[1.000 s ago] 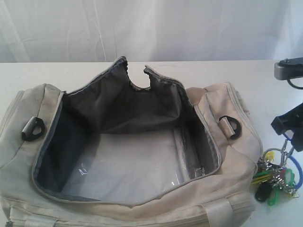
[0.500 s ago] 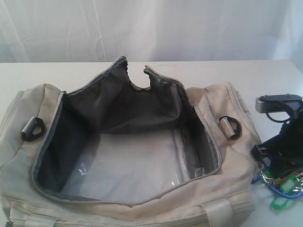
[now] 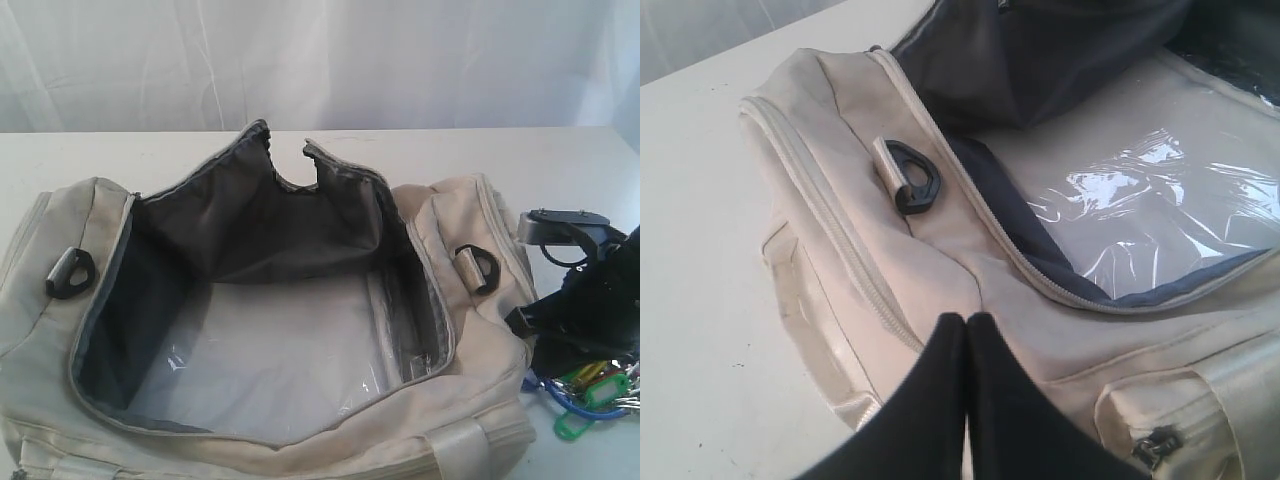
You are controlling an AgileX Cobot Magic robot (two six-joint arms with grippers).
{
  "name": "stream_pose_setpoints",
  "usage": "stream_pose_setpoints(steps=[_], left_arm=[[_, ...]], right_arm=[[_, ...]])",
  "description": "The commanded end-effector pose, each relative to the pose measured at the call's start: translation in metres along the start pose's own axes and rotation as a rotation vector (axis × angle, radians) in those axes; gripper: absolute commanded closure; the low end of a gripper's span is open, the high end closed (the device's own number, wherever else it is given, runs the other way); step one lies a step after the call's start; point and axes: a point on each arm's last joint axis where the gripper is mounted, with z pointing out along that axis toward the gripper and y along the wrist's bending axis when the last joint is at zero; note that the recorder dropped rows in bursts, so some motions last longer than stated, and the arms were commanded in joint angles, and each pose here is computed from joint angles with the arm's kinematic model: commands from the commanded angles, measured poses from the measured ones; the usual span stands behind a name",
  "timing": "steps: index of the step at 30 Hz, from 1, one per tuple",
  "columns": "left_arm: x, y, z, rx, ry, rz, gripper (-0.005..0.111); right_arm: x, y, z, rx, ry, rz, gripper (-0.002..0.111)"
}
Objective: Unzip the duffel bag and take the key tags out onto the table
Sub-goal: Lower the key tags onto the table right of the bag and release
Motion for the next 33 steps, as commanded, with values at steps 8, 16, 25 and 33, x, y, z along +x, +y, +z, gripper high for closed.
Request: stream_pose_setpoints(steps=[8, 16, 25, 33], left_arm=[[0.002, -0.001, 0.000, 0.009, 0.000, -0.005, 0.107], [0.002, -0.001, 0.000, 0.007, 0.000, -0.003, 0.107], [0.002, -0.001, 0.000, 0.007, 0.000, -0.003, 0.107], [0.002, -0.001, 0.000, 0.007, 0.000, -0.003, 0.107]], right_arm=[[-0.001, 0.004, 0.002, -0.051, -0.017, 0.036, 0.085], [-0.002, 0.010, -0.029, 0.007, -0.110, -0.036, 0.059], [0.006, -0.008, -0.063, 0.335, -0.228, 0.093, 0.062], [0.007, -0.023, -0.046, 0.425, -0.196, 0.126, 0.101]])
